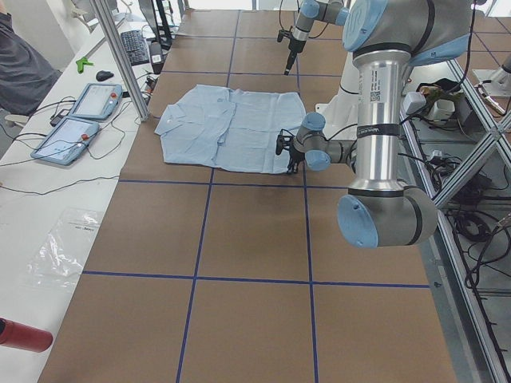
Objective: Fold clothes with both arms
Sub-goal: 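Lower both grippers onto the hem corners nearest the robot and grasp them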
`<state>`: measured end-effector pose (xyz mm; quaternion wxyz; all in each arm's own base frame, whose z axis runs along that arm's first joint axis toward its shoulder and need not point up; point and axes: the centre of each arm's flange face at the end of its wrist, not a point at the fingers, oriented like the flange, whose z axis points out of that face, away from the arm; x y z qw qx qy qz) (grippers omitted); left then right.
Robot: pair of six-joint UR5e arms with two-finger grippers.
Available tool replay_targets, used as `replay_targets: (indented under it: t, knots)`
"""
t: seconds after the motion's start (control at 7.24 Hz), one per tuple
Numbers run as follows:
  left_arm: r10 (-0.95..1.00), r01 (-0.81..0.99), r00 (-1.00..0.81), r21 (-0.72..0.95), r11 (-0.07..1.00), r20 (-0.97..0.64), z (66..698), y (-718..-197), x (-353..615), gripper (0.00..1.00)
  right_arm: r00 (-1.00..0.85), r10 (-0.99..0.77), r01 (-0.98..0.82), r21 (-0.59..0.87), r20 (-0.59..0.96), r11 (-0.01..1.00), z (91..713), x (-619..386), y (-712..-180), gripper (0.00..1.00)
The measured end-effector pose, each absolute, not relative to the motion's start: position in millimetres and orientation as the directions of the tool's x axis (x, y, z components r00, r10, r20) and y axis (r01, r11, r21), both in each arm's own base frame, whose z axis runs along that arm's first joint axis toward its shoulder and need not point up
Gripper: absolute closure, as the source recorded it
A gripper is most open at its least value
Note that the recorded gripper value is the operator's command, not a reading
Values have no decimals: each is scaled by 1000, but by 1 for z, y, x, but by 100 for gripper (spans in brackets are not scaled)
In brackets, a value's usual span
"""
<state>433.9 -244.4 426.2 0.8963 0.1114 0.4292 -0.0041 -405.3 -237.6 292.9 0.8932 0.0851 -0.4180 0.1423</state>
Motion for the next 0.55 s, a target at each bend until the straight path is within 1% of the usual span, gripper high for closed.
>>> replay_targets:
  t: [0.28,0.55]
  knots:
    - [88,104,631,196,975,-771,423,-244,433,100,618,191,-327,29,762,944,302,-409,-232,0]
    - [72,121,610,183,976,-789,411,-243,431,100,606,210,-351,21,767,936,307,-420,-220,7]
